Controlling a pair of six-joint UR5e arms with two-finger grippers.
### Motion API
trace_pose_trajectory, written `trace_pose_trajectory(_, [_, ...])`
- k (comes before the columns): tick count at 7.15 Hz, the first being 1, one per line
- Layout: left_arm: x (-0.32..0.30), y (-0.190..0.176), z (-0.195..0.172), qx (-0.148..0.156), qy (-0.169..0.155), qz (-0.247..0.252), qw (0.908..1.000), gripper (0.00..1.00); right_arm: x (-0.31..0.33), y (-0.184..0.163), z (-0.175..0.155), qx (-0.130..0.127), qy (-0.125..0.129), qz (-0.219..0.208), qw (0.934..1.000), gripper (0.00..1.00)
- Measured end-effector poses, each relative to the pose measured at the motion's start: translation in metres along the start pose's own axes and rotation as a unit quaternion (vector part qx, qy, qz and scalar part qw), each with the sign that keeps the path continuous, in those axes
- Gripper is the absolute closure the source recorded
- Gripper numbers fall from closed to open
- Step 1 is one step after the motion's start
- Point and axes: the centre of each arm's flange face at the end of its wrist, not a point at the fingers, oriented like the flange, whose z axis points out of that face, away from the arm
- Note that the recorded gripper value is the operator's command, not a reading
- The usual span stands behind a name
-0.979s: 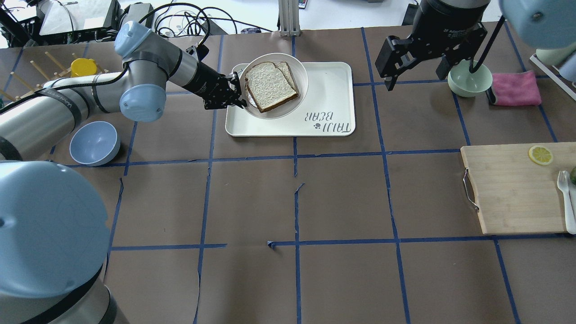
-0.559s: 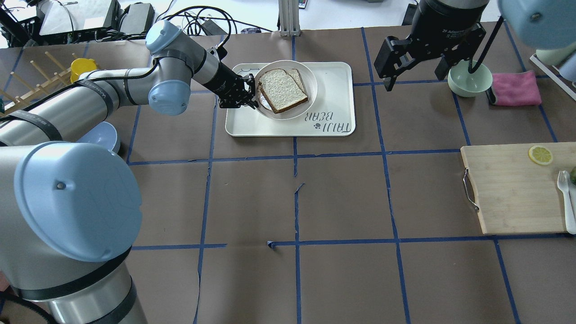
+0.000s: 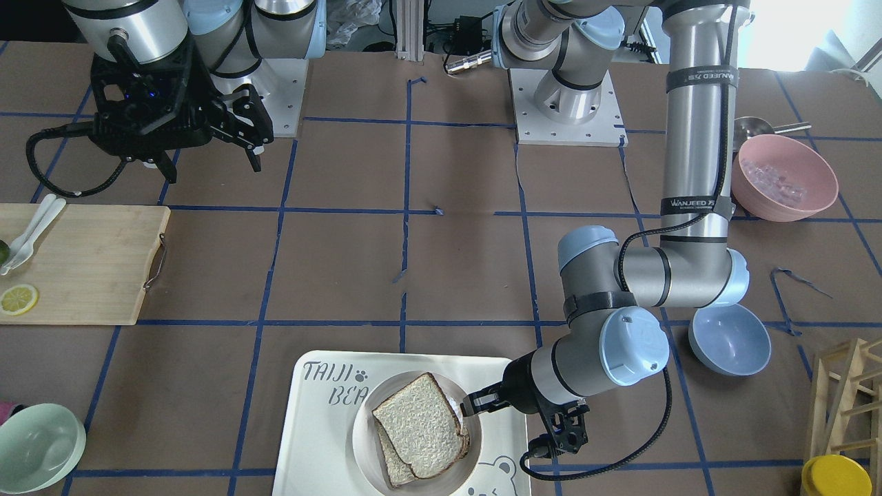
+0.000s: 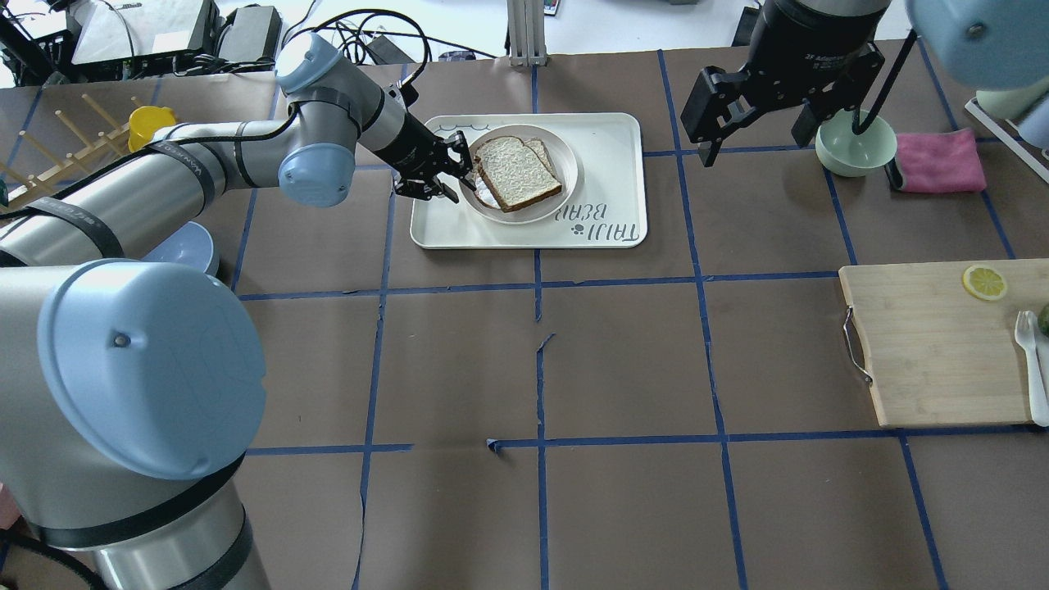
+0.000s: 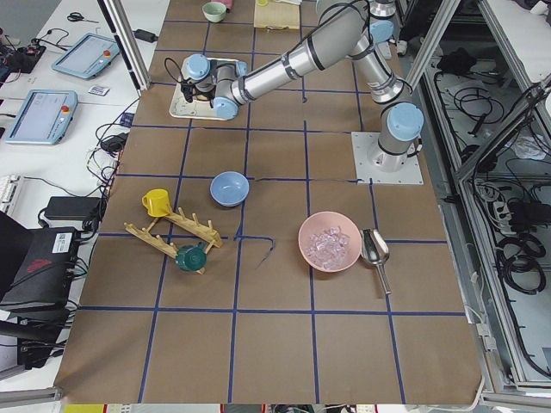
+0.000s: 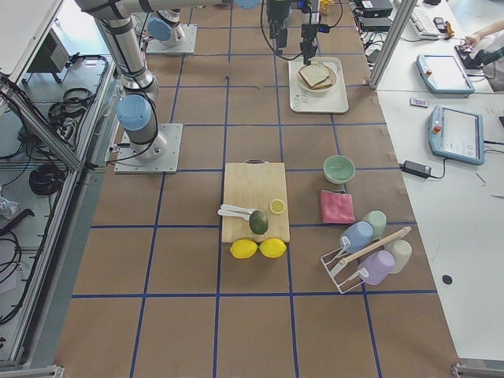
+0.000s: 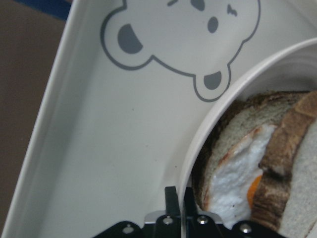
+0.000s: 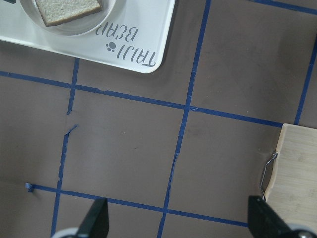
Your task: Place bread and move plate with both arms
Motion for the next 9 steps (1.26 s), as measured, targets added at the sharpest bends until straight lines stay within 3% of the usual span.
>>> trace_pose_trajectory(3, [0.027, 0.039, -0.078, -0.002, -0.037, 0.01, 0.9993, 0.0, 0.0, 0.0, 0.0, -0.001, 0.0, 0.0, 1.0, 0.0])
trace_pose_trajectory(5, [0.043, 0.098, -0.155, -0.023, -0.093, 0.022, 0.9952, 0.0, 0.0, 0.0, 0.0, -0.001, 0.0, 0.0, 1.0, 0.0])
trace_pose_trajectory(7, [0.044, 0.163, -0.226, -0.046, -0.156, 0.052, 0.9853, 0.0, 0.0, 0.0, 0.0, 0.0, 0.0, 0.001, 1.0, 0.0])
trace_pose_trajectory(9, [0.036, 0.215, -0.272, -0.062, -0.212, 0.094, 0.9707, 0.0, 0.001, 0.0, 0.0, 0.0, 0.001, 0.001, 1.0, 0.0])
